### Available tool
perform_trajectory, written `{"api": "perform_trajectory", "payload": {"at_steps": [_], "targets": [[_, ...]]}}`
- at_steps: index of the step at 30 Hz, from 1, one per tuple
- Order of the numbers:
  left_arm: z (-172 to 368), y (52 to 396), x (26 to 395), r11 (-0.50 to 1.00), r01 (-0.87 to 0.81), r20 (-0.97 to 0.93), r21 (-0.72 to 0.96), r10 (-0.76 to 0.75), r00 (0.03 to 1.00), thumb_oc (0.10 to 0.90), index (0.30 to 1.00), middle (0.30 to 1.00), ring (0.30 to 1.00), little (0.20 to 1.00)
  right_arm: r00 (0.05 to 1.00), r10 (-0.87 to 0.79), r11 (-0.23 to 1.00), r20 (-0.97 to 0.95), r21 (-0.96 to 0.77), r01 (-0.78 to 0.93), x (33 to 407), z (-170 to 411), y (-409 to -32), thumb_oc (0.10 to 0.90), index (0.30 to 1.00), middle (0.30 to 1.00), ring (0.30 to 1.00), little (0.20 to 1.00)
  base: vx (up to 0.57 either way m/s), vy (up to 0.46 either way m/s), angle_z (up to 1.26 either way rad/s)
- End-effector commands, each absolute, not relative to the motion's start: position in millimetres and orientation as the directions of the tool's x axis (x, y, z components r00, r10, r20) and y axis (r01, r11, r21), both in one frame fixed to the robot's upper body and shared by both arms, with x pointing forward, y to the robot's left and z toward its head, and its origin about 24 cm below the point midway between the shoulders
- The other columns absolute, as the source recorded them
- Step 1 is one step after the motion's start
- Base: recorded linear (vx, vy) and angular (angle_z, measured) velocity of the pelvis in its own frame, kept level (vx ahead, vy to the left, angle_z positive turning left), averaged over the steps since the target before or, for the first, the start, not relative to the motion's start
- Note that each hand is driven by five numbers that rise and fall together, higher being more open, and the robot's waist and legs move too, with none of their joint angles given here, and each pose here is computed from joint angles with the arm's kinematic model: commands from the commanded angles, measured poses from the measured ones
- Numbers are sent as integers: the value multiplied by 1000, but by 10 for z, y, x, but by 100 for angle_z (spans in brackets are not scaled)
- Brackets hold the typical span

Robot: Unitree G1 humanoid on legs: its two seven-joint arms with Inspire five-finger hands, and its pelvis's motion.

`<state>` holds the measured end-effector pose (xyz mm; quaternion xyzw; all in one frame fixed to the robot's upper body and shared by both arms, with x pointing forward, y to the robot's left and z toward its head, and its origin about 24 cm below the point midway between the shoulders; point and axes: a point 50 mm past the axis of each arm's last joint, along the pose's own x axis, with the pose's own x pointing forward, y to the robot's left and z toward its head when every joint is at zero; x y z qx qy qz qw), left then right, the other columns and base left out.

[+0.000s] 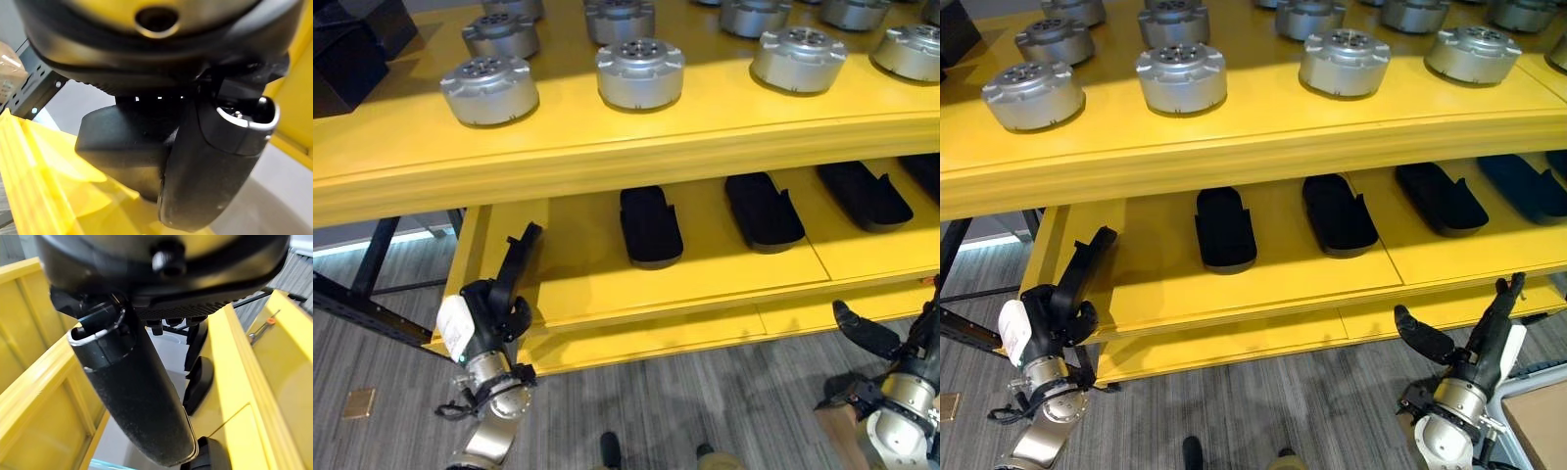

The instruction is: Move parts from the plastic box to the shelf.

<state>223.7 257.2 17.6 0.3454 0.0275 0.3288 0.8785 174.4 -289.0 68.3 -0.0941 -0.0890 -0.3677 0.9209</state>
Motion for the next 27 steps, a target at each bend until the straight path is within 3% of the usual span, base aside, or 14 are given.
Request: {"api": "perform_trajectory", "payload": {"at_steps": [1, 18, 27], "targets": [[532, 2718, 2456, 472, -705, 350, 530, 635, 689, 400, 300, 300, 300, 300, 675, -588, 728, 446, -72, 682, 1851, 1097, -2892, 900, 1000, 1000, 1000, 1000, 51, 98, 1], [167, 2676, 2693, 425, -510, 197, 748, 591, 782, 400, 300, 300, 300, 300, 755, -507, 782, 415, -147, 606, 1989, 1039, -2846, 900, 1000, 1000, 1000, 1000, 28, 53, -6], [185, 2677, 2854, 410, -479, 177, 776, 587, 790, 400, 300, 300, 300, 300, 790, -455, 805, 410, -190, 562, 2066, 1050, -2823, 900, 1000, 1000, 1000, 1000, 17, 44, -7]]}}
